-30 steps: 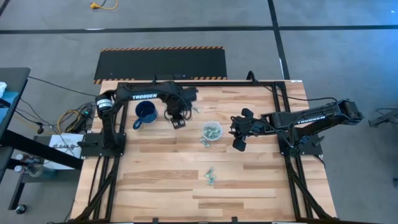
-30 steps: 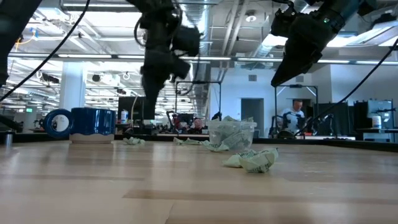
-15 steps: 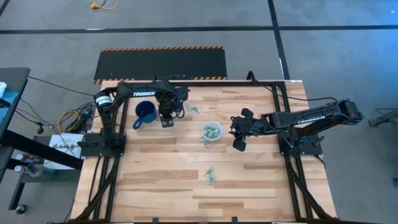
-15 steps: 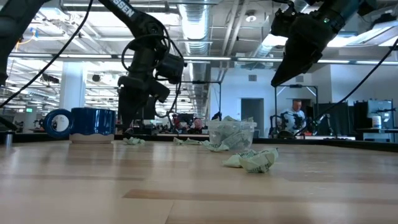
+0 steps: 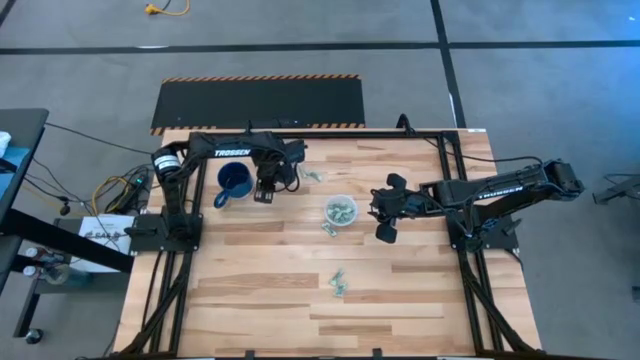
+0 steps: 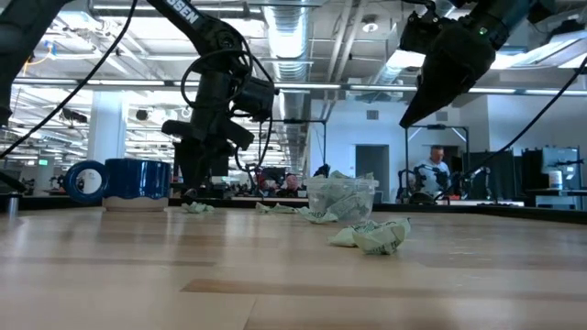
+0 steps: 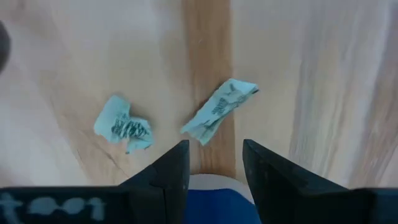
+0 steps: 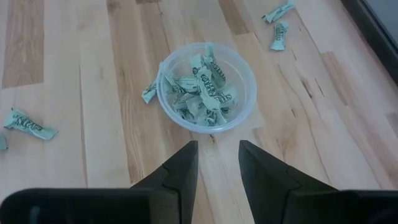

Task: Pick and place items into bin
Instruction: Put the gray stevia packet into the transparent bin

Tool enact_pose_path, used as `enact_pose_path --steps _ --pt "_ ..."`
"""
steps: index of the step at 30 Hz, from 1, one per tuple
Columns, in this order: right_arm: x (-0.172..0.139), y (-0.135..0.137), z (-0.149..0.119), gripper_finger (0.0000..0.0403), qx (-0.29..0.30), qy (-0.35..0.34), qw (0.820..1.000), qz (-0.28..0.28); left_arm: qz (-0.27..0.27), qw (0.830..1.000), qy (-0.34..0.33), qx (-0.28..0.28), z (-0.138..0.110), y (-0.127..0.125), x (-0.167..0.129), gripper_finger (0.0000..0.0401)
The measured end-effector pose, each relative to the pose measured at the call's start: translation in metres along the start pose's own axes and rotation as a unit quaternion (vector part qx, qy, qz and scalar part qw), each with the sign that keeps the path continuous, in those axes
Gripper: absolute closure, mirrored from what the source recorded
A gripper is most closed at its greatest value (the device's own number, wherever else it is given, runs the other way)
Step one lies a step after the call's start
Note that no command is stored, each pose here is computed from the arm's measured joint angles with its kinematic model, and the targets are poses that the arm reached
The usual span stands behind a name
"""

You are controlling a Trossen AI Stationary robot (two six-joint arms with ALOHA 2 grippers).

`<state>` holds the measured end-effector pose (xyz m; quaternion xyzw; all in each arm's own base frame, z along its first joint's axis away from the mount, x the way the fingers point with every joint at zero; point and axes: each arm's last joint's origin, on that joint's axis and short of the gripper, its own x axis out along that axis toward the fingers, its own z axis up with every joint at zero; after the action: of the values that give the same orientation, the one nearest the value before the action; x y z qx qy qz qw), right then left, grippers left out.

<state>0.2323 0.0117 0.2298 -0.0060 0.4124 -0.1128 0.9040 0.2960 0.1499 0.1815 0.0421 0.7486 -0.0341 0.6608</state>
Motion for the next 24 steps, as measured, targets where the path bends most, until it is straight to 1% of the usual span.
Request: enact_pose_path --steps 3,7,11,14,17,24 --pt "0.0 0.0 0.0 0.0294 -0.005 0.0 1.0 0.0 0.001 0.998 0.001 0.071 0.003 -0.005 0.0 0.0264" --pt "0.0 0.0 0.0 0.0294 -0.014 0.0 1.0 0.0 0.001 0.986 -0.007 0.169 0.007 -0.009 -0.001 0.0264" --pt "0.0 -0.001 0.0 0.0294 -0.013 0.0 1.0 -0.003 0.0 0.976 -0.018 0.218 0.012 -0.015 -0.001 0.0264" --pt "0.0 -0.002 0.0 0.0294 -0.02 0.0 1.0 -0.004 0.013 0.973 -0.019 0.228 0.016 -0.02 0.001 0.0264" --pt "0.0 -0.002 0.0 0.0294 -0.028 -0.001 1.0 -0.004 0.016 0.973 -0.018 0.228 0.016 -0.024 0.009 0.0264" --pt "0.0 -0.002 0.0 0.0294 -0.029 -0.001 1.0 -0.004 0.04 0.973 0.024 0.227 0.006 -0.029 0.035 0.0264"
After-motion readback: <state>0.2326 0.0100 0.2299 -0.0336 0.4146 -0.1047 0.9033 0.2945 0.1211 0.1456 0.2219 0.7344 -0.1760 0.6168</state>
